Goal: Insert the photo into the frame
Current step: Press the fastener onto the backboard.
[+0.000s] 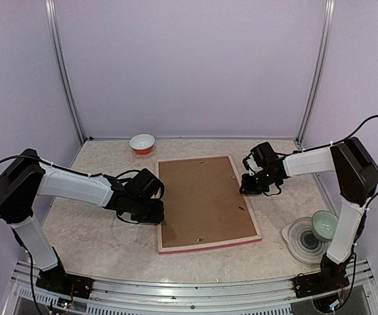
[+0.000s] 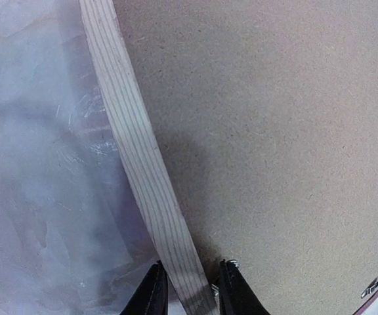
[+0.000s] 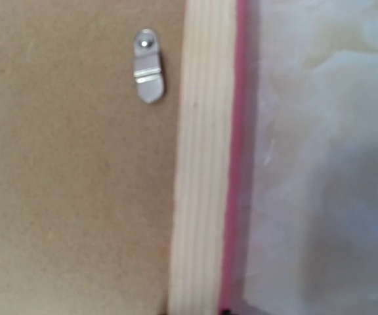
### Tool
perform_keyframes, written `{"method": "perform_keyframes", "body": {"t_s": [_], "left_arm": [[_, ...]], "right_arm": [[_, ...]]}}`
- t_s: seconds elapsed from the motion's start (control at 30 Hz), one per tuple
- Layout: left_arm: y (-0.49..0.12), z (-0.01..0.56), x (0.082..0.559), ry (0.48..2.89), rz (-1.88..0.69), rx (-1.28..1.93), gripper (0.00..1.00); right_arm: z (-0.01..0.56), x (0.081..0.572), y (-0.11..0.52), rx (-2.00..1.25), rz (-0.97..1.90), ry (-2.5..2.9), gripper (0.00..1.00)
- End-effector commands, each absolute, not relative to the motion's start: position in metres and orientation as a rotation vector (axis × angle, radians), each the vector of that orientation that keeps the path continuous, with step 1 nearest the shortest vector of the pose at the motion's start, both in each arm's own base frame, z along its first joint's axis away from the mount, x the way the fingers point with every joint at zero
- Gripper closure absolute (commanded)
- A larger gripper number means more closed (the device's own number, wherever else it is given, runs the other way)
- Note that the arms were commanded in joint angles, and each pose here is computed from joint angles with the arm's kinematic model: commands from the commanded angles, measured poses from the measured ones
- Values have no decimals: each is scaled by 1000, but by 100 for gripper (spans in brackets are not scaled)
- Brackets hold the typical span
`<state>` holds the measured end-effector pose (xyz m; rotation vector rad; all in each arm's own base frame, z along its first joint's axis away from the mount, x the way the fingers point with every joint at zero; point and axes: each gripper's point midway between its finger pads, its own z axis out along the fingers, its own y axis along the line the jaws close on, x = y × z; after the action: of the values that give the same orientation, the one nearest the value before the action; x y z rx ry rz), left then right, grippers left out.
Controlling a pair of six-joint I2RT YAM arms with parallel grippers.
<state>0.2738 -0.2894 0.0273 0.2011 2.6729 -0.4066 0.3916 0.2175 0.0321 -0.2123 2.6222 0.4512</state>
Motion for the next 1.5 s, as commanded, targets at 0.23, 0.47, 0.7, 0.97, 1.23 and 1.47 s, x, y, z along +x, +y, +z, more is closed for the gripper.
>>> {"method": "perform_keyframes", "body": {"t_s": [0.23,0.47,0.7,0.97,1.23,1.47], "left_arm": [[-300,39,271,2643,-497,241,74],[-305,46,270,2625,-519,270,55],[-301,38,265,2667,-464,308,62],[-296,33,260,2688,-405,351,66],[-287,28,266,2682,-315,345,68],[-288,16,267,2692,-306,332,74]], "right_arm": [[17,369,228,-303,495,2686,89],[16,369,228,-302,497,2688,89],[16,369,228,-305,494,2685,90],[14,369,228,-305,493,2690,89],[14,369,228,-303,494,2688,90],[14,368,228,-304,495,2690,90]]}}
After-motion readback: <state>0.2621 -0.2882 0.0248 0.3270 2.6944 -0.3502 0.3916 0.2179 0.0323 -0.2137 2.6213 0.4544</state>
